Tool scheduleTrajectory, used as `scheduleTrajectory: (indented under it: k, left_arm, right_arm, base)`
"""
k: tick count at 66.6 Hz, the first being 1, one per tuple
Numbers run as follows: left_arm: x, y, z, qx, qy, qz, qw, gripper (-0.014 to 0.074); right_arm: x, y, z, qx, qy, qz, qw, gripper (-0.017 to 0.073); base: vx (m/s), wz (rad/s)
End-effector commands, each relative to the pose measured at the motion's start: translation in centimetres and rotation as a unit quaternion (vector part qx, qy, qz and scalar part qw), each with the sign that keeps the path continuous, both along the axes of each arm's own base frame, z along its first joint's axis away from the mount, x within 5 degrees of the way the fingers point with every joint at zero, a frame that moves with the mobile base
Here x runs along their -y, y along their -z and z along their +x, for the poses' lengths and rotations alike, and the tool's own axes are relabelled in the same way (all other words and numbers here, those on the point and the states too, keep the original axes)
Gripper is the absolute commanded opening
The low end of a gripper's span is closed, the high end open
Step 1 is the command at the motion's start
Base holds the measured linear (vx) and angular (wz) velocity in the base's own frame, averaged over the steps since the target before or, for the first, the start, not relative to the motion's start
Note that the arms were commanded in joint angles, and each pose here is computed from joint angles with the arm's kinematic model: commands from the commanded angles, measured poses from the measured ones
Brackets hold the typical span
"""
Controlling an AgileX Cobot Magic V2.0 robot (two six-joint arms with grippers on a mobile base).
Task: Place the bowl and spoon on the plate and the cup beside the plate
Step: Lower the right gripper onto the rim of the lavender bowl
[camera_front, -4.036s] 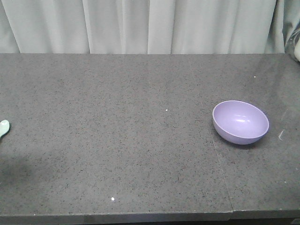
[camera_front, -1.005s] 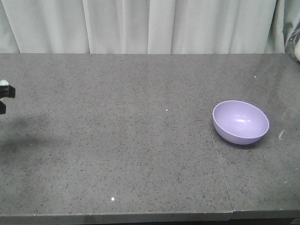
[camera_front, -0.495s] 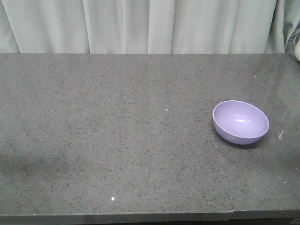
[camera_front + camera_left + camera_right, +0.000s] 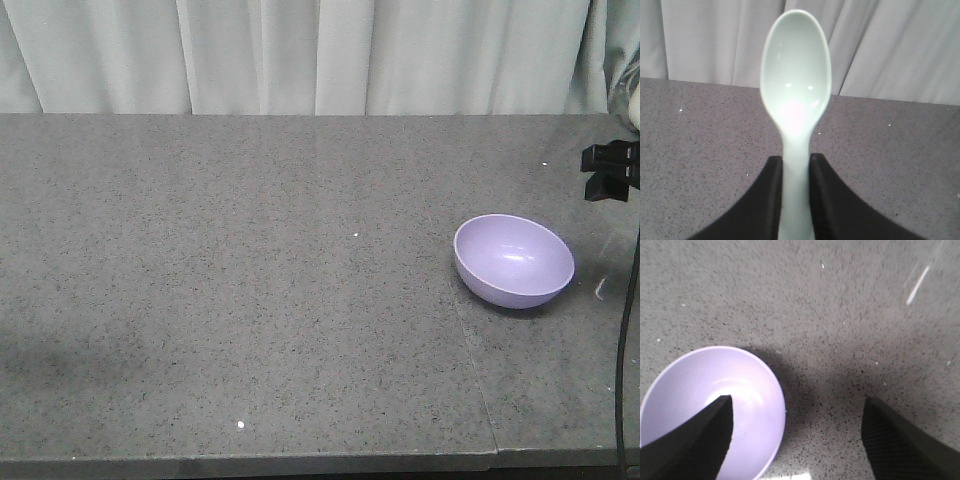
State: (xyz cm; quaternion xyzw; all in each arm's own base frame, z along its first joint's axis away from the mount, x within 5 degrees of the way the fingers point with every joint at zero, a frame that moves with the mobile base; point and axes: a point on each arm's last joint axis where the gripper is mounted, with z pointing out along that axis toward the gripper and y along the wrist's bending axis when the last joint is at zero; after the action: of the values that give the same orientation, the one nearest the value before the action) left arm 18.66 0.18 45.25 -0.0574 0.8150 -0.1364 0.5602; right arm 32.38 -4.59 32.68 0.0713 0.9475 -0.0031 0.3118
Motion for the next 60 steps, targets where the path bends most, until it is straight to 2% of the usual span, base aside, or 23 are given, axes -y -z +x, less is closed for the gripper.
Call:
scheduleTrajectory:
  k: [1,9,28,36,46,52,60]
  left_arm:
    - [0.0,-1.4,-0.3,0.046,-0.008,-0.008,0.999,-0.0006]
    - [0.0,-1.4,-0.3,0.047,-0.008,-0.009,0.999,-0.0006]
    - [0.0,-1.4,-0.3,0.044,-0.007,-0.009,0.999,-0.0006]
    - [0.0,-1.4,-0.3,0.044,-0.007,-0.009,0.999,-0.0006]
    - [0.0,-1.4,-0.3,0.043,-0.007,-0.009,0.999,-0.0006]
    - [0.0,-1.4,-0.3,0.043,-0.007,-0.009,0.999,-0.0006]
    - [0.0,-1.4,-0.3,0.043,-0.007,-0.009,0.999,-0.0006]
  right_arm:
    - [0.4,-1.1,0.7,0.041,-0.017,0.02,0.999,0.0529]
    - [0.4,0.9,1.9,0.018,-0.037,0.041,0.998,0.0529]
    - [0.5,5.3,4.1,-0.042,-0.064,0.058,0.995,0.0529]
    - [0.4,6.7,4.6,-0.058,-0.067,0.072,0.993,0.0529]
    - [0.4,7.6,4.9,-0.071,-0.068,0.075,0.992,0.0524]
    - [0.4,8.0,5.0,-0.077,-0.076,0.072,0.992,0.0496]
    - [0.4,8.0,5.0,-0.078,-0.076,0.073,0.991,0.0377]
  base:
    - [0.0,0.0]
    - [0.0,0.0]
    - [0.0,0.0]
    - [0.0,0.0]
    - [0.0,0.0]
    - [0.0,0.0]
    - [0.0,0.0]
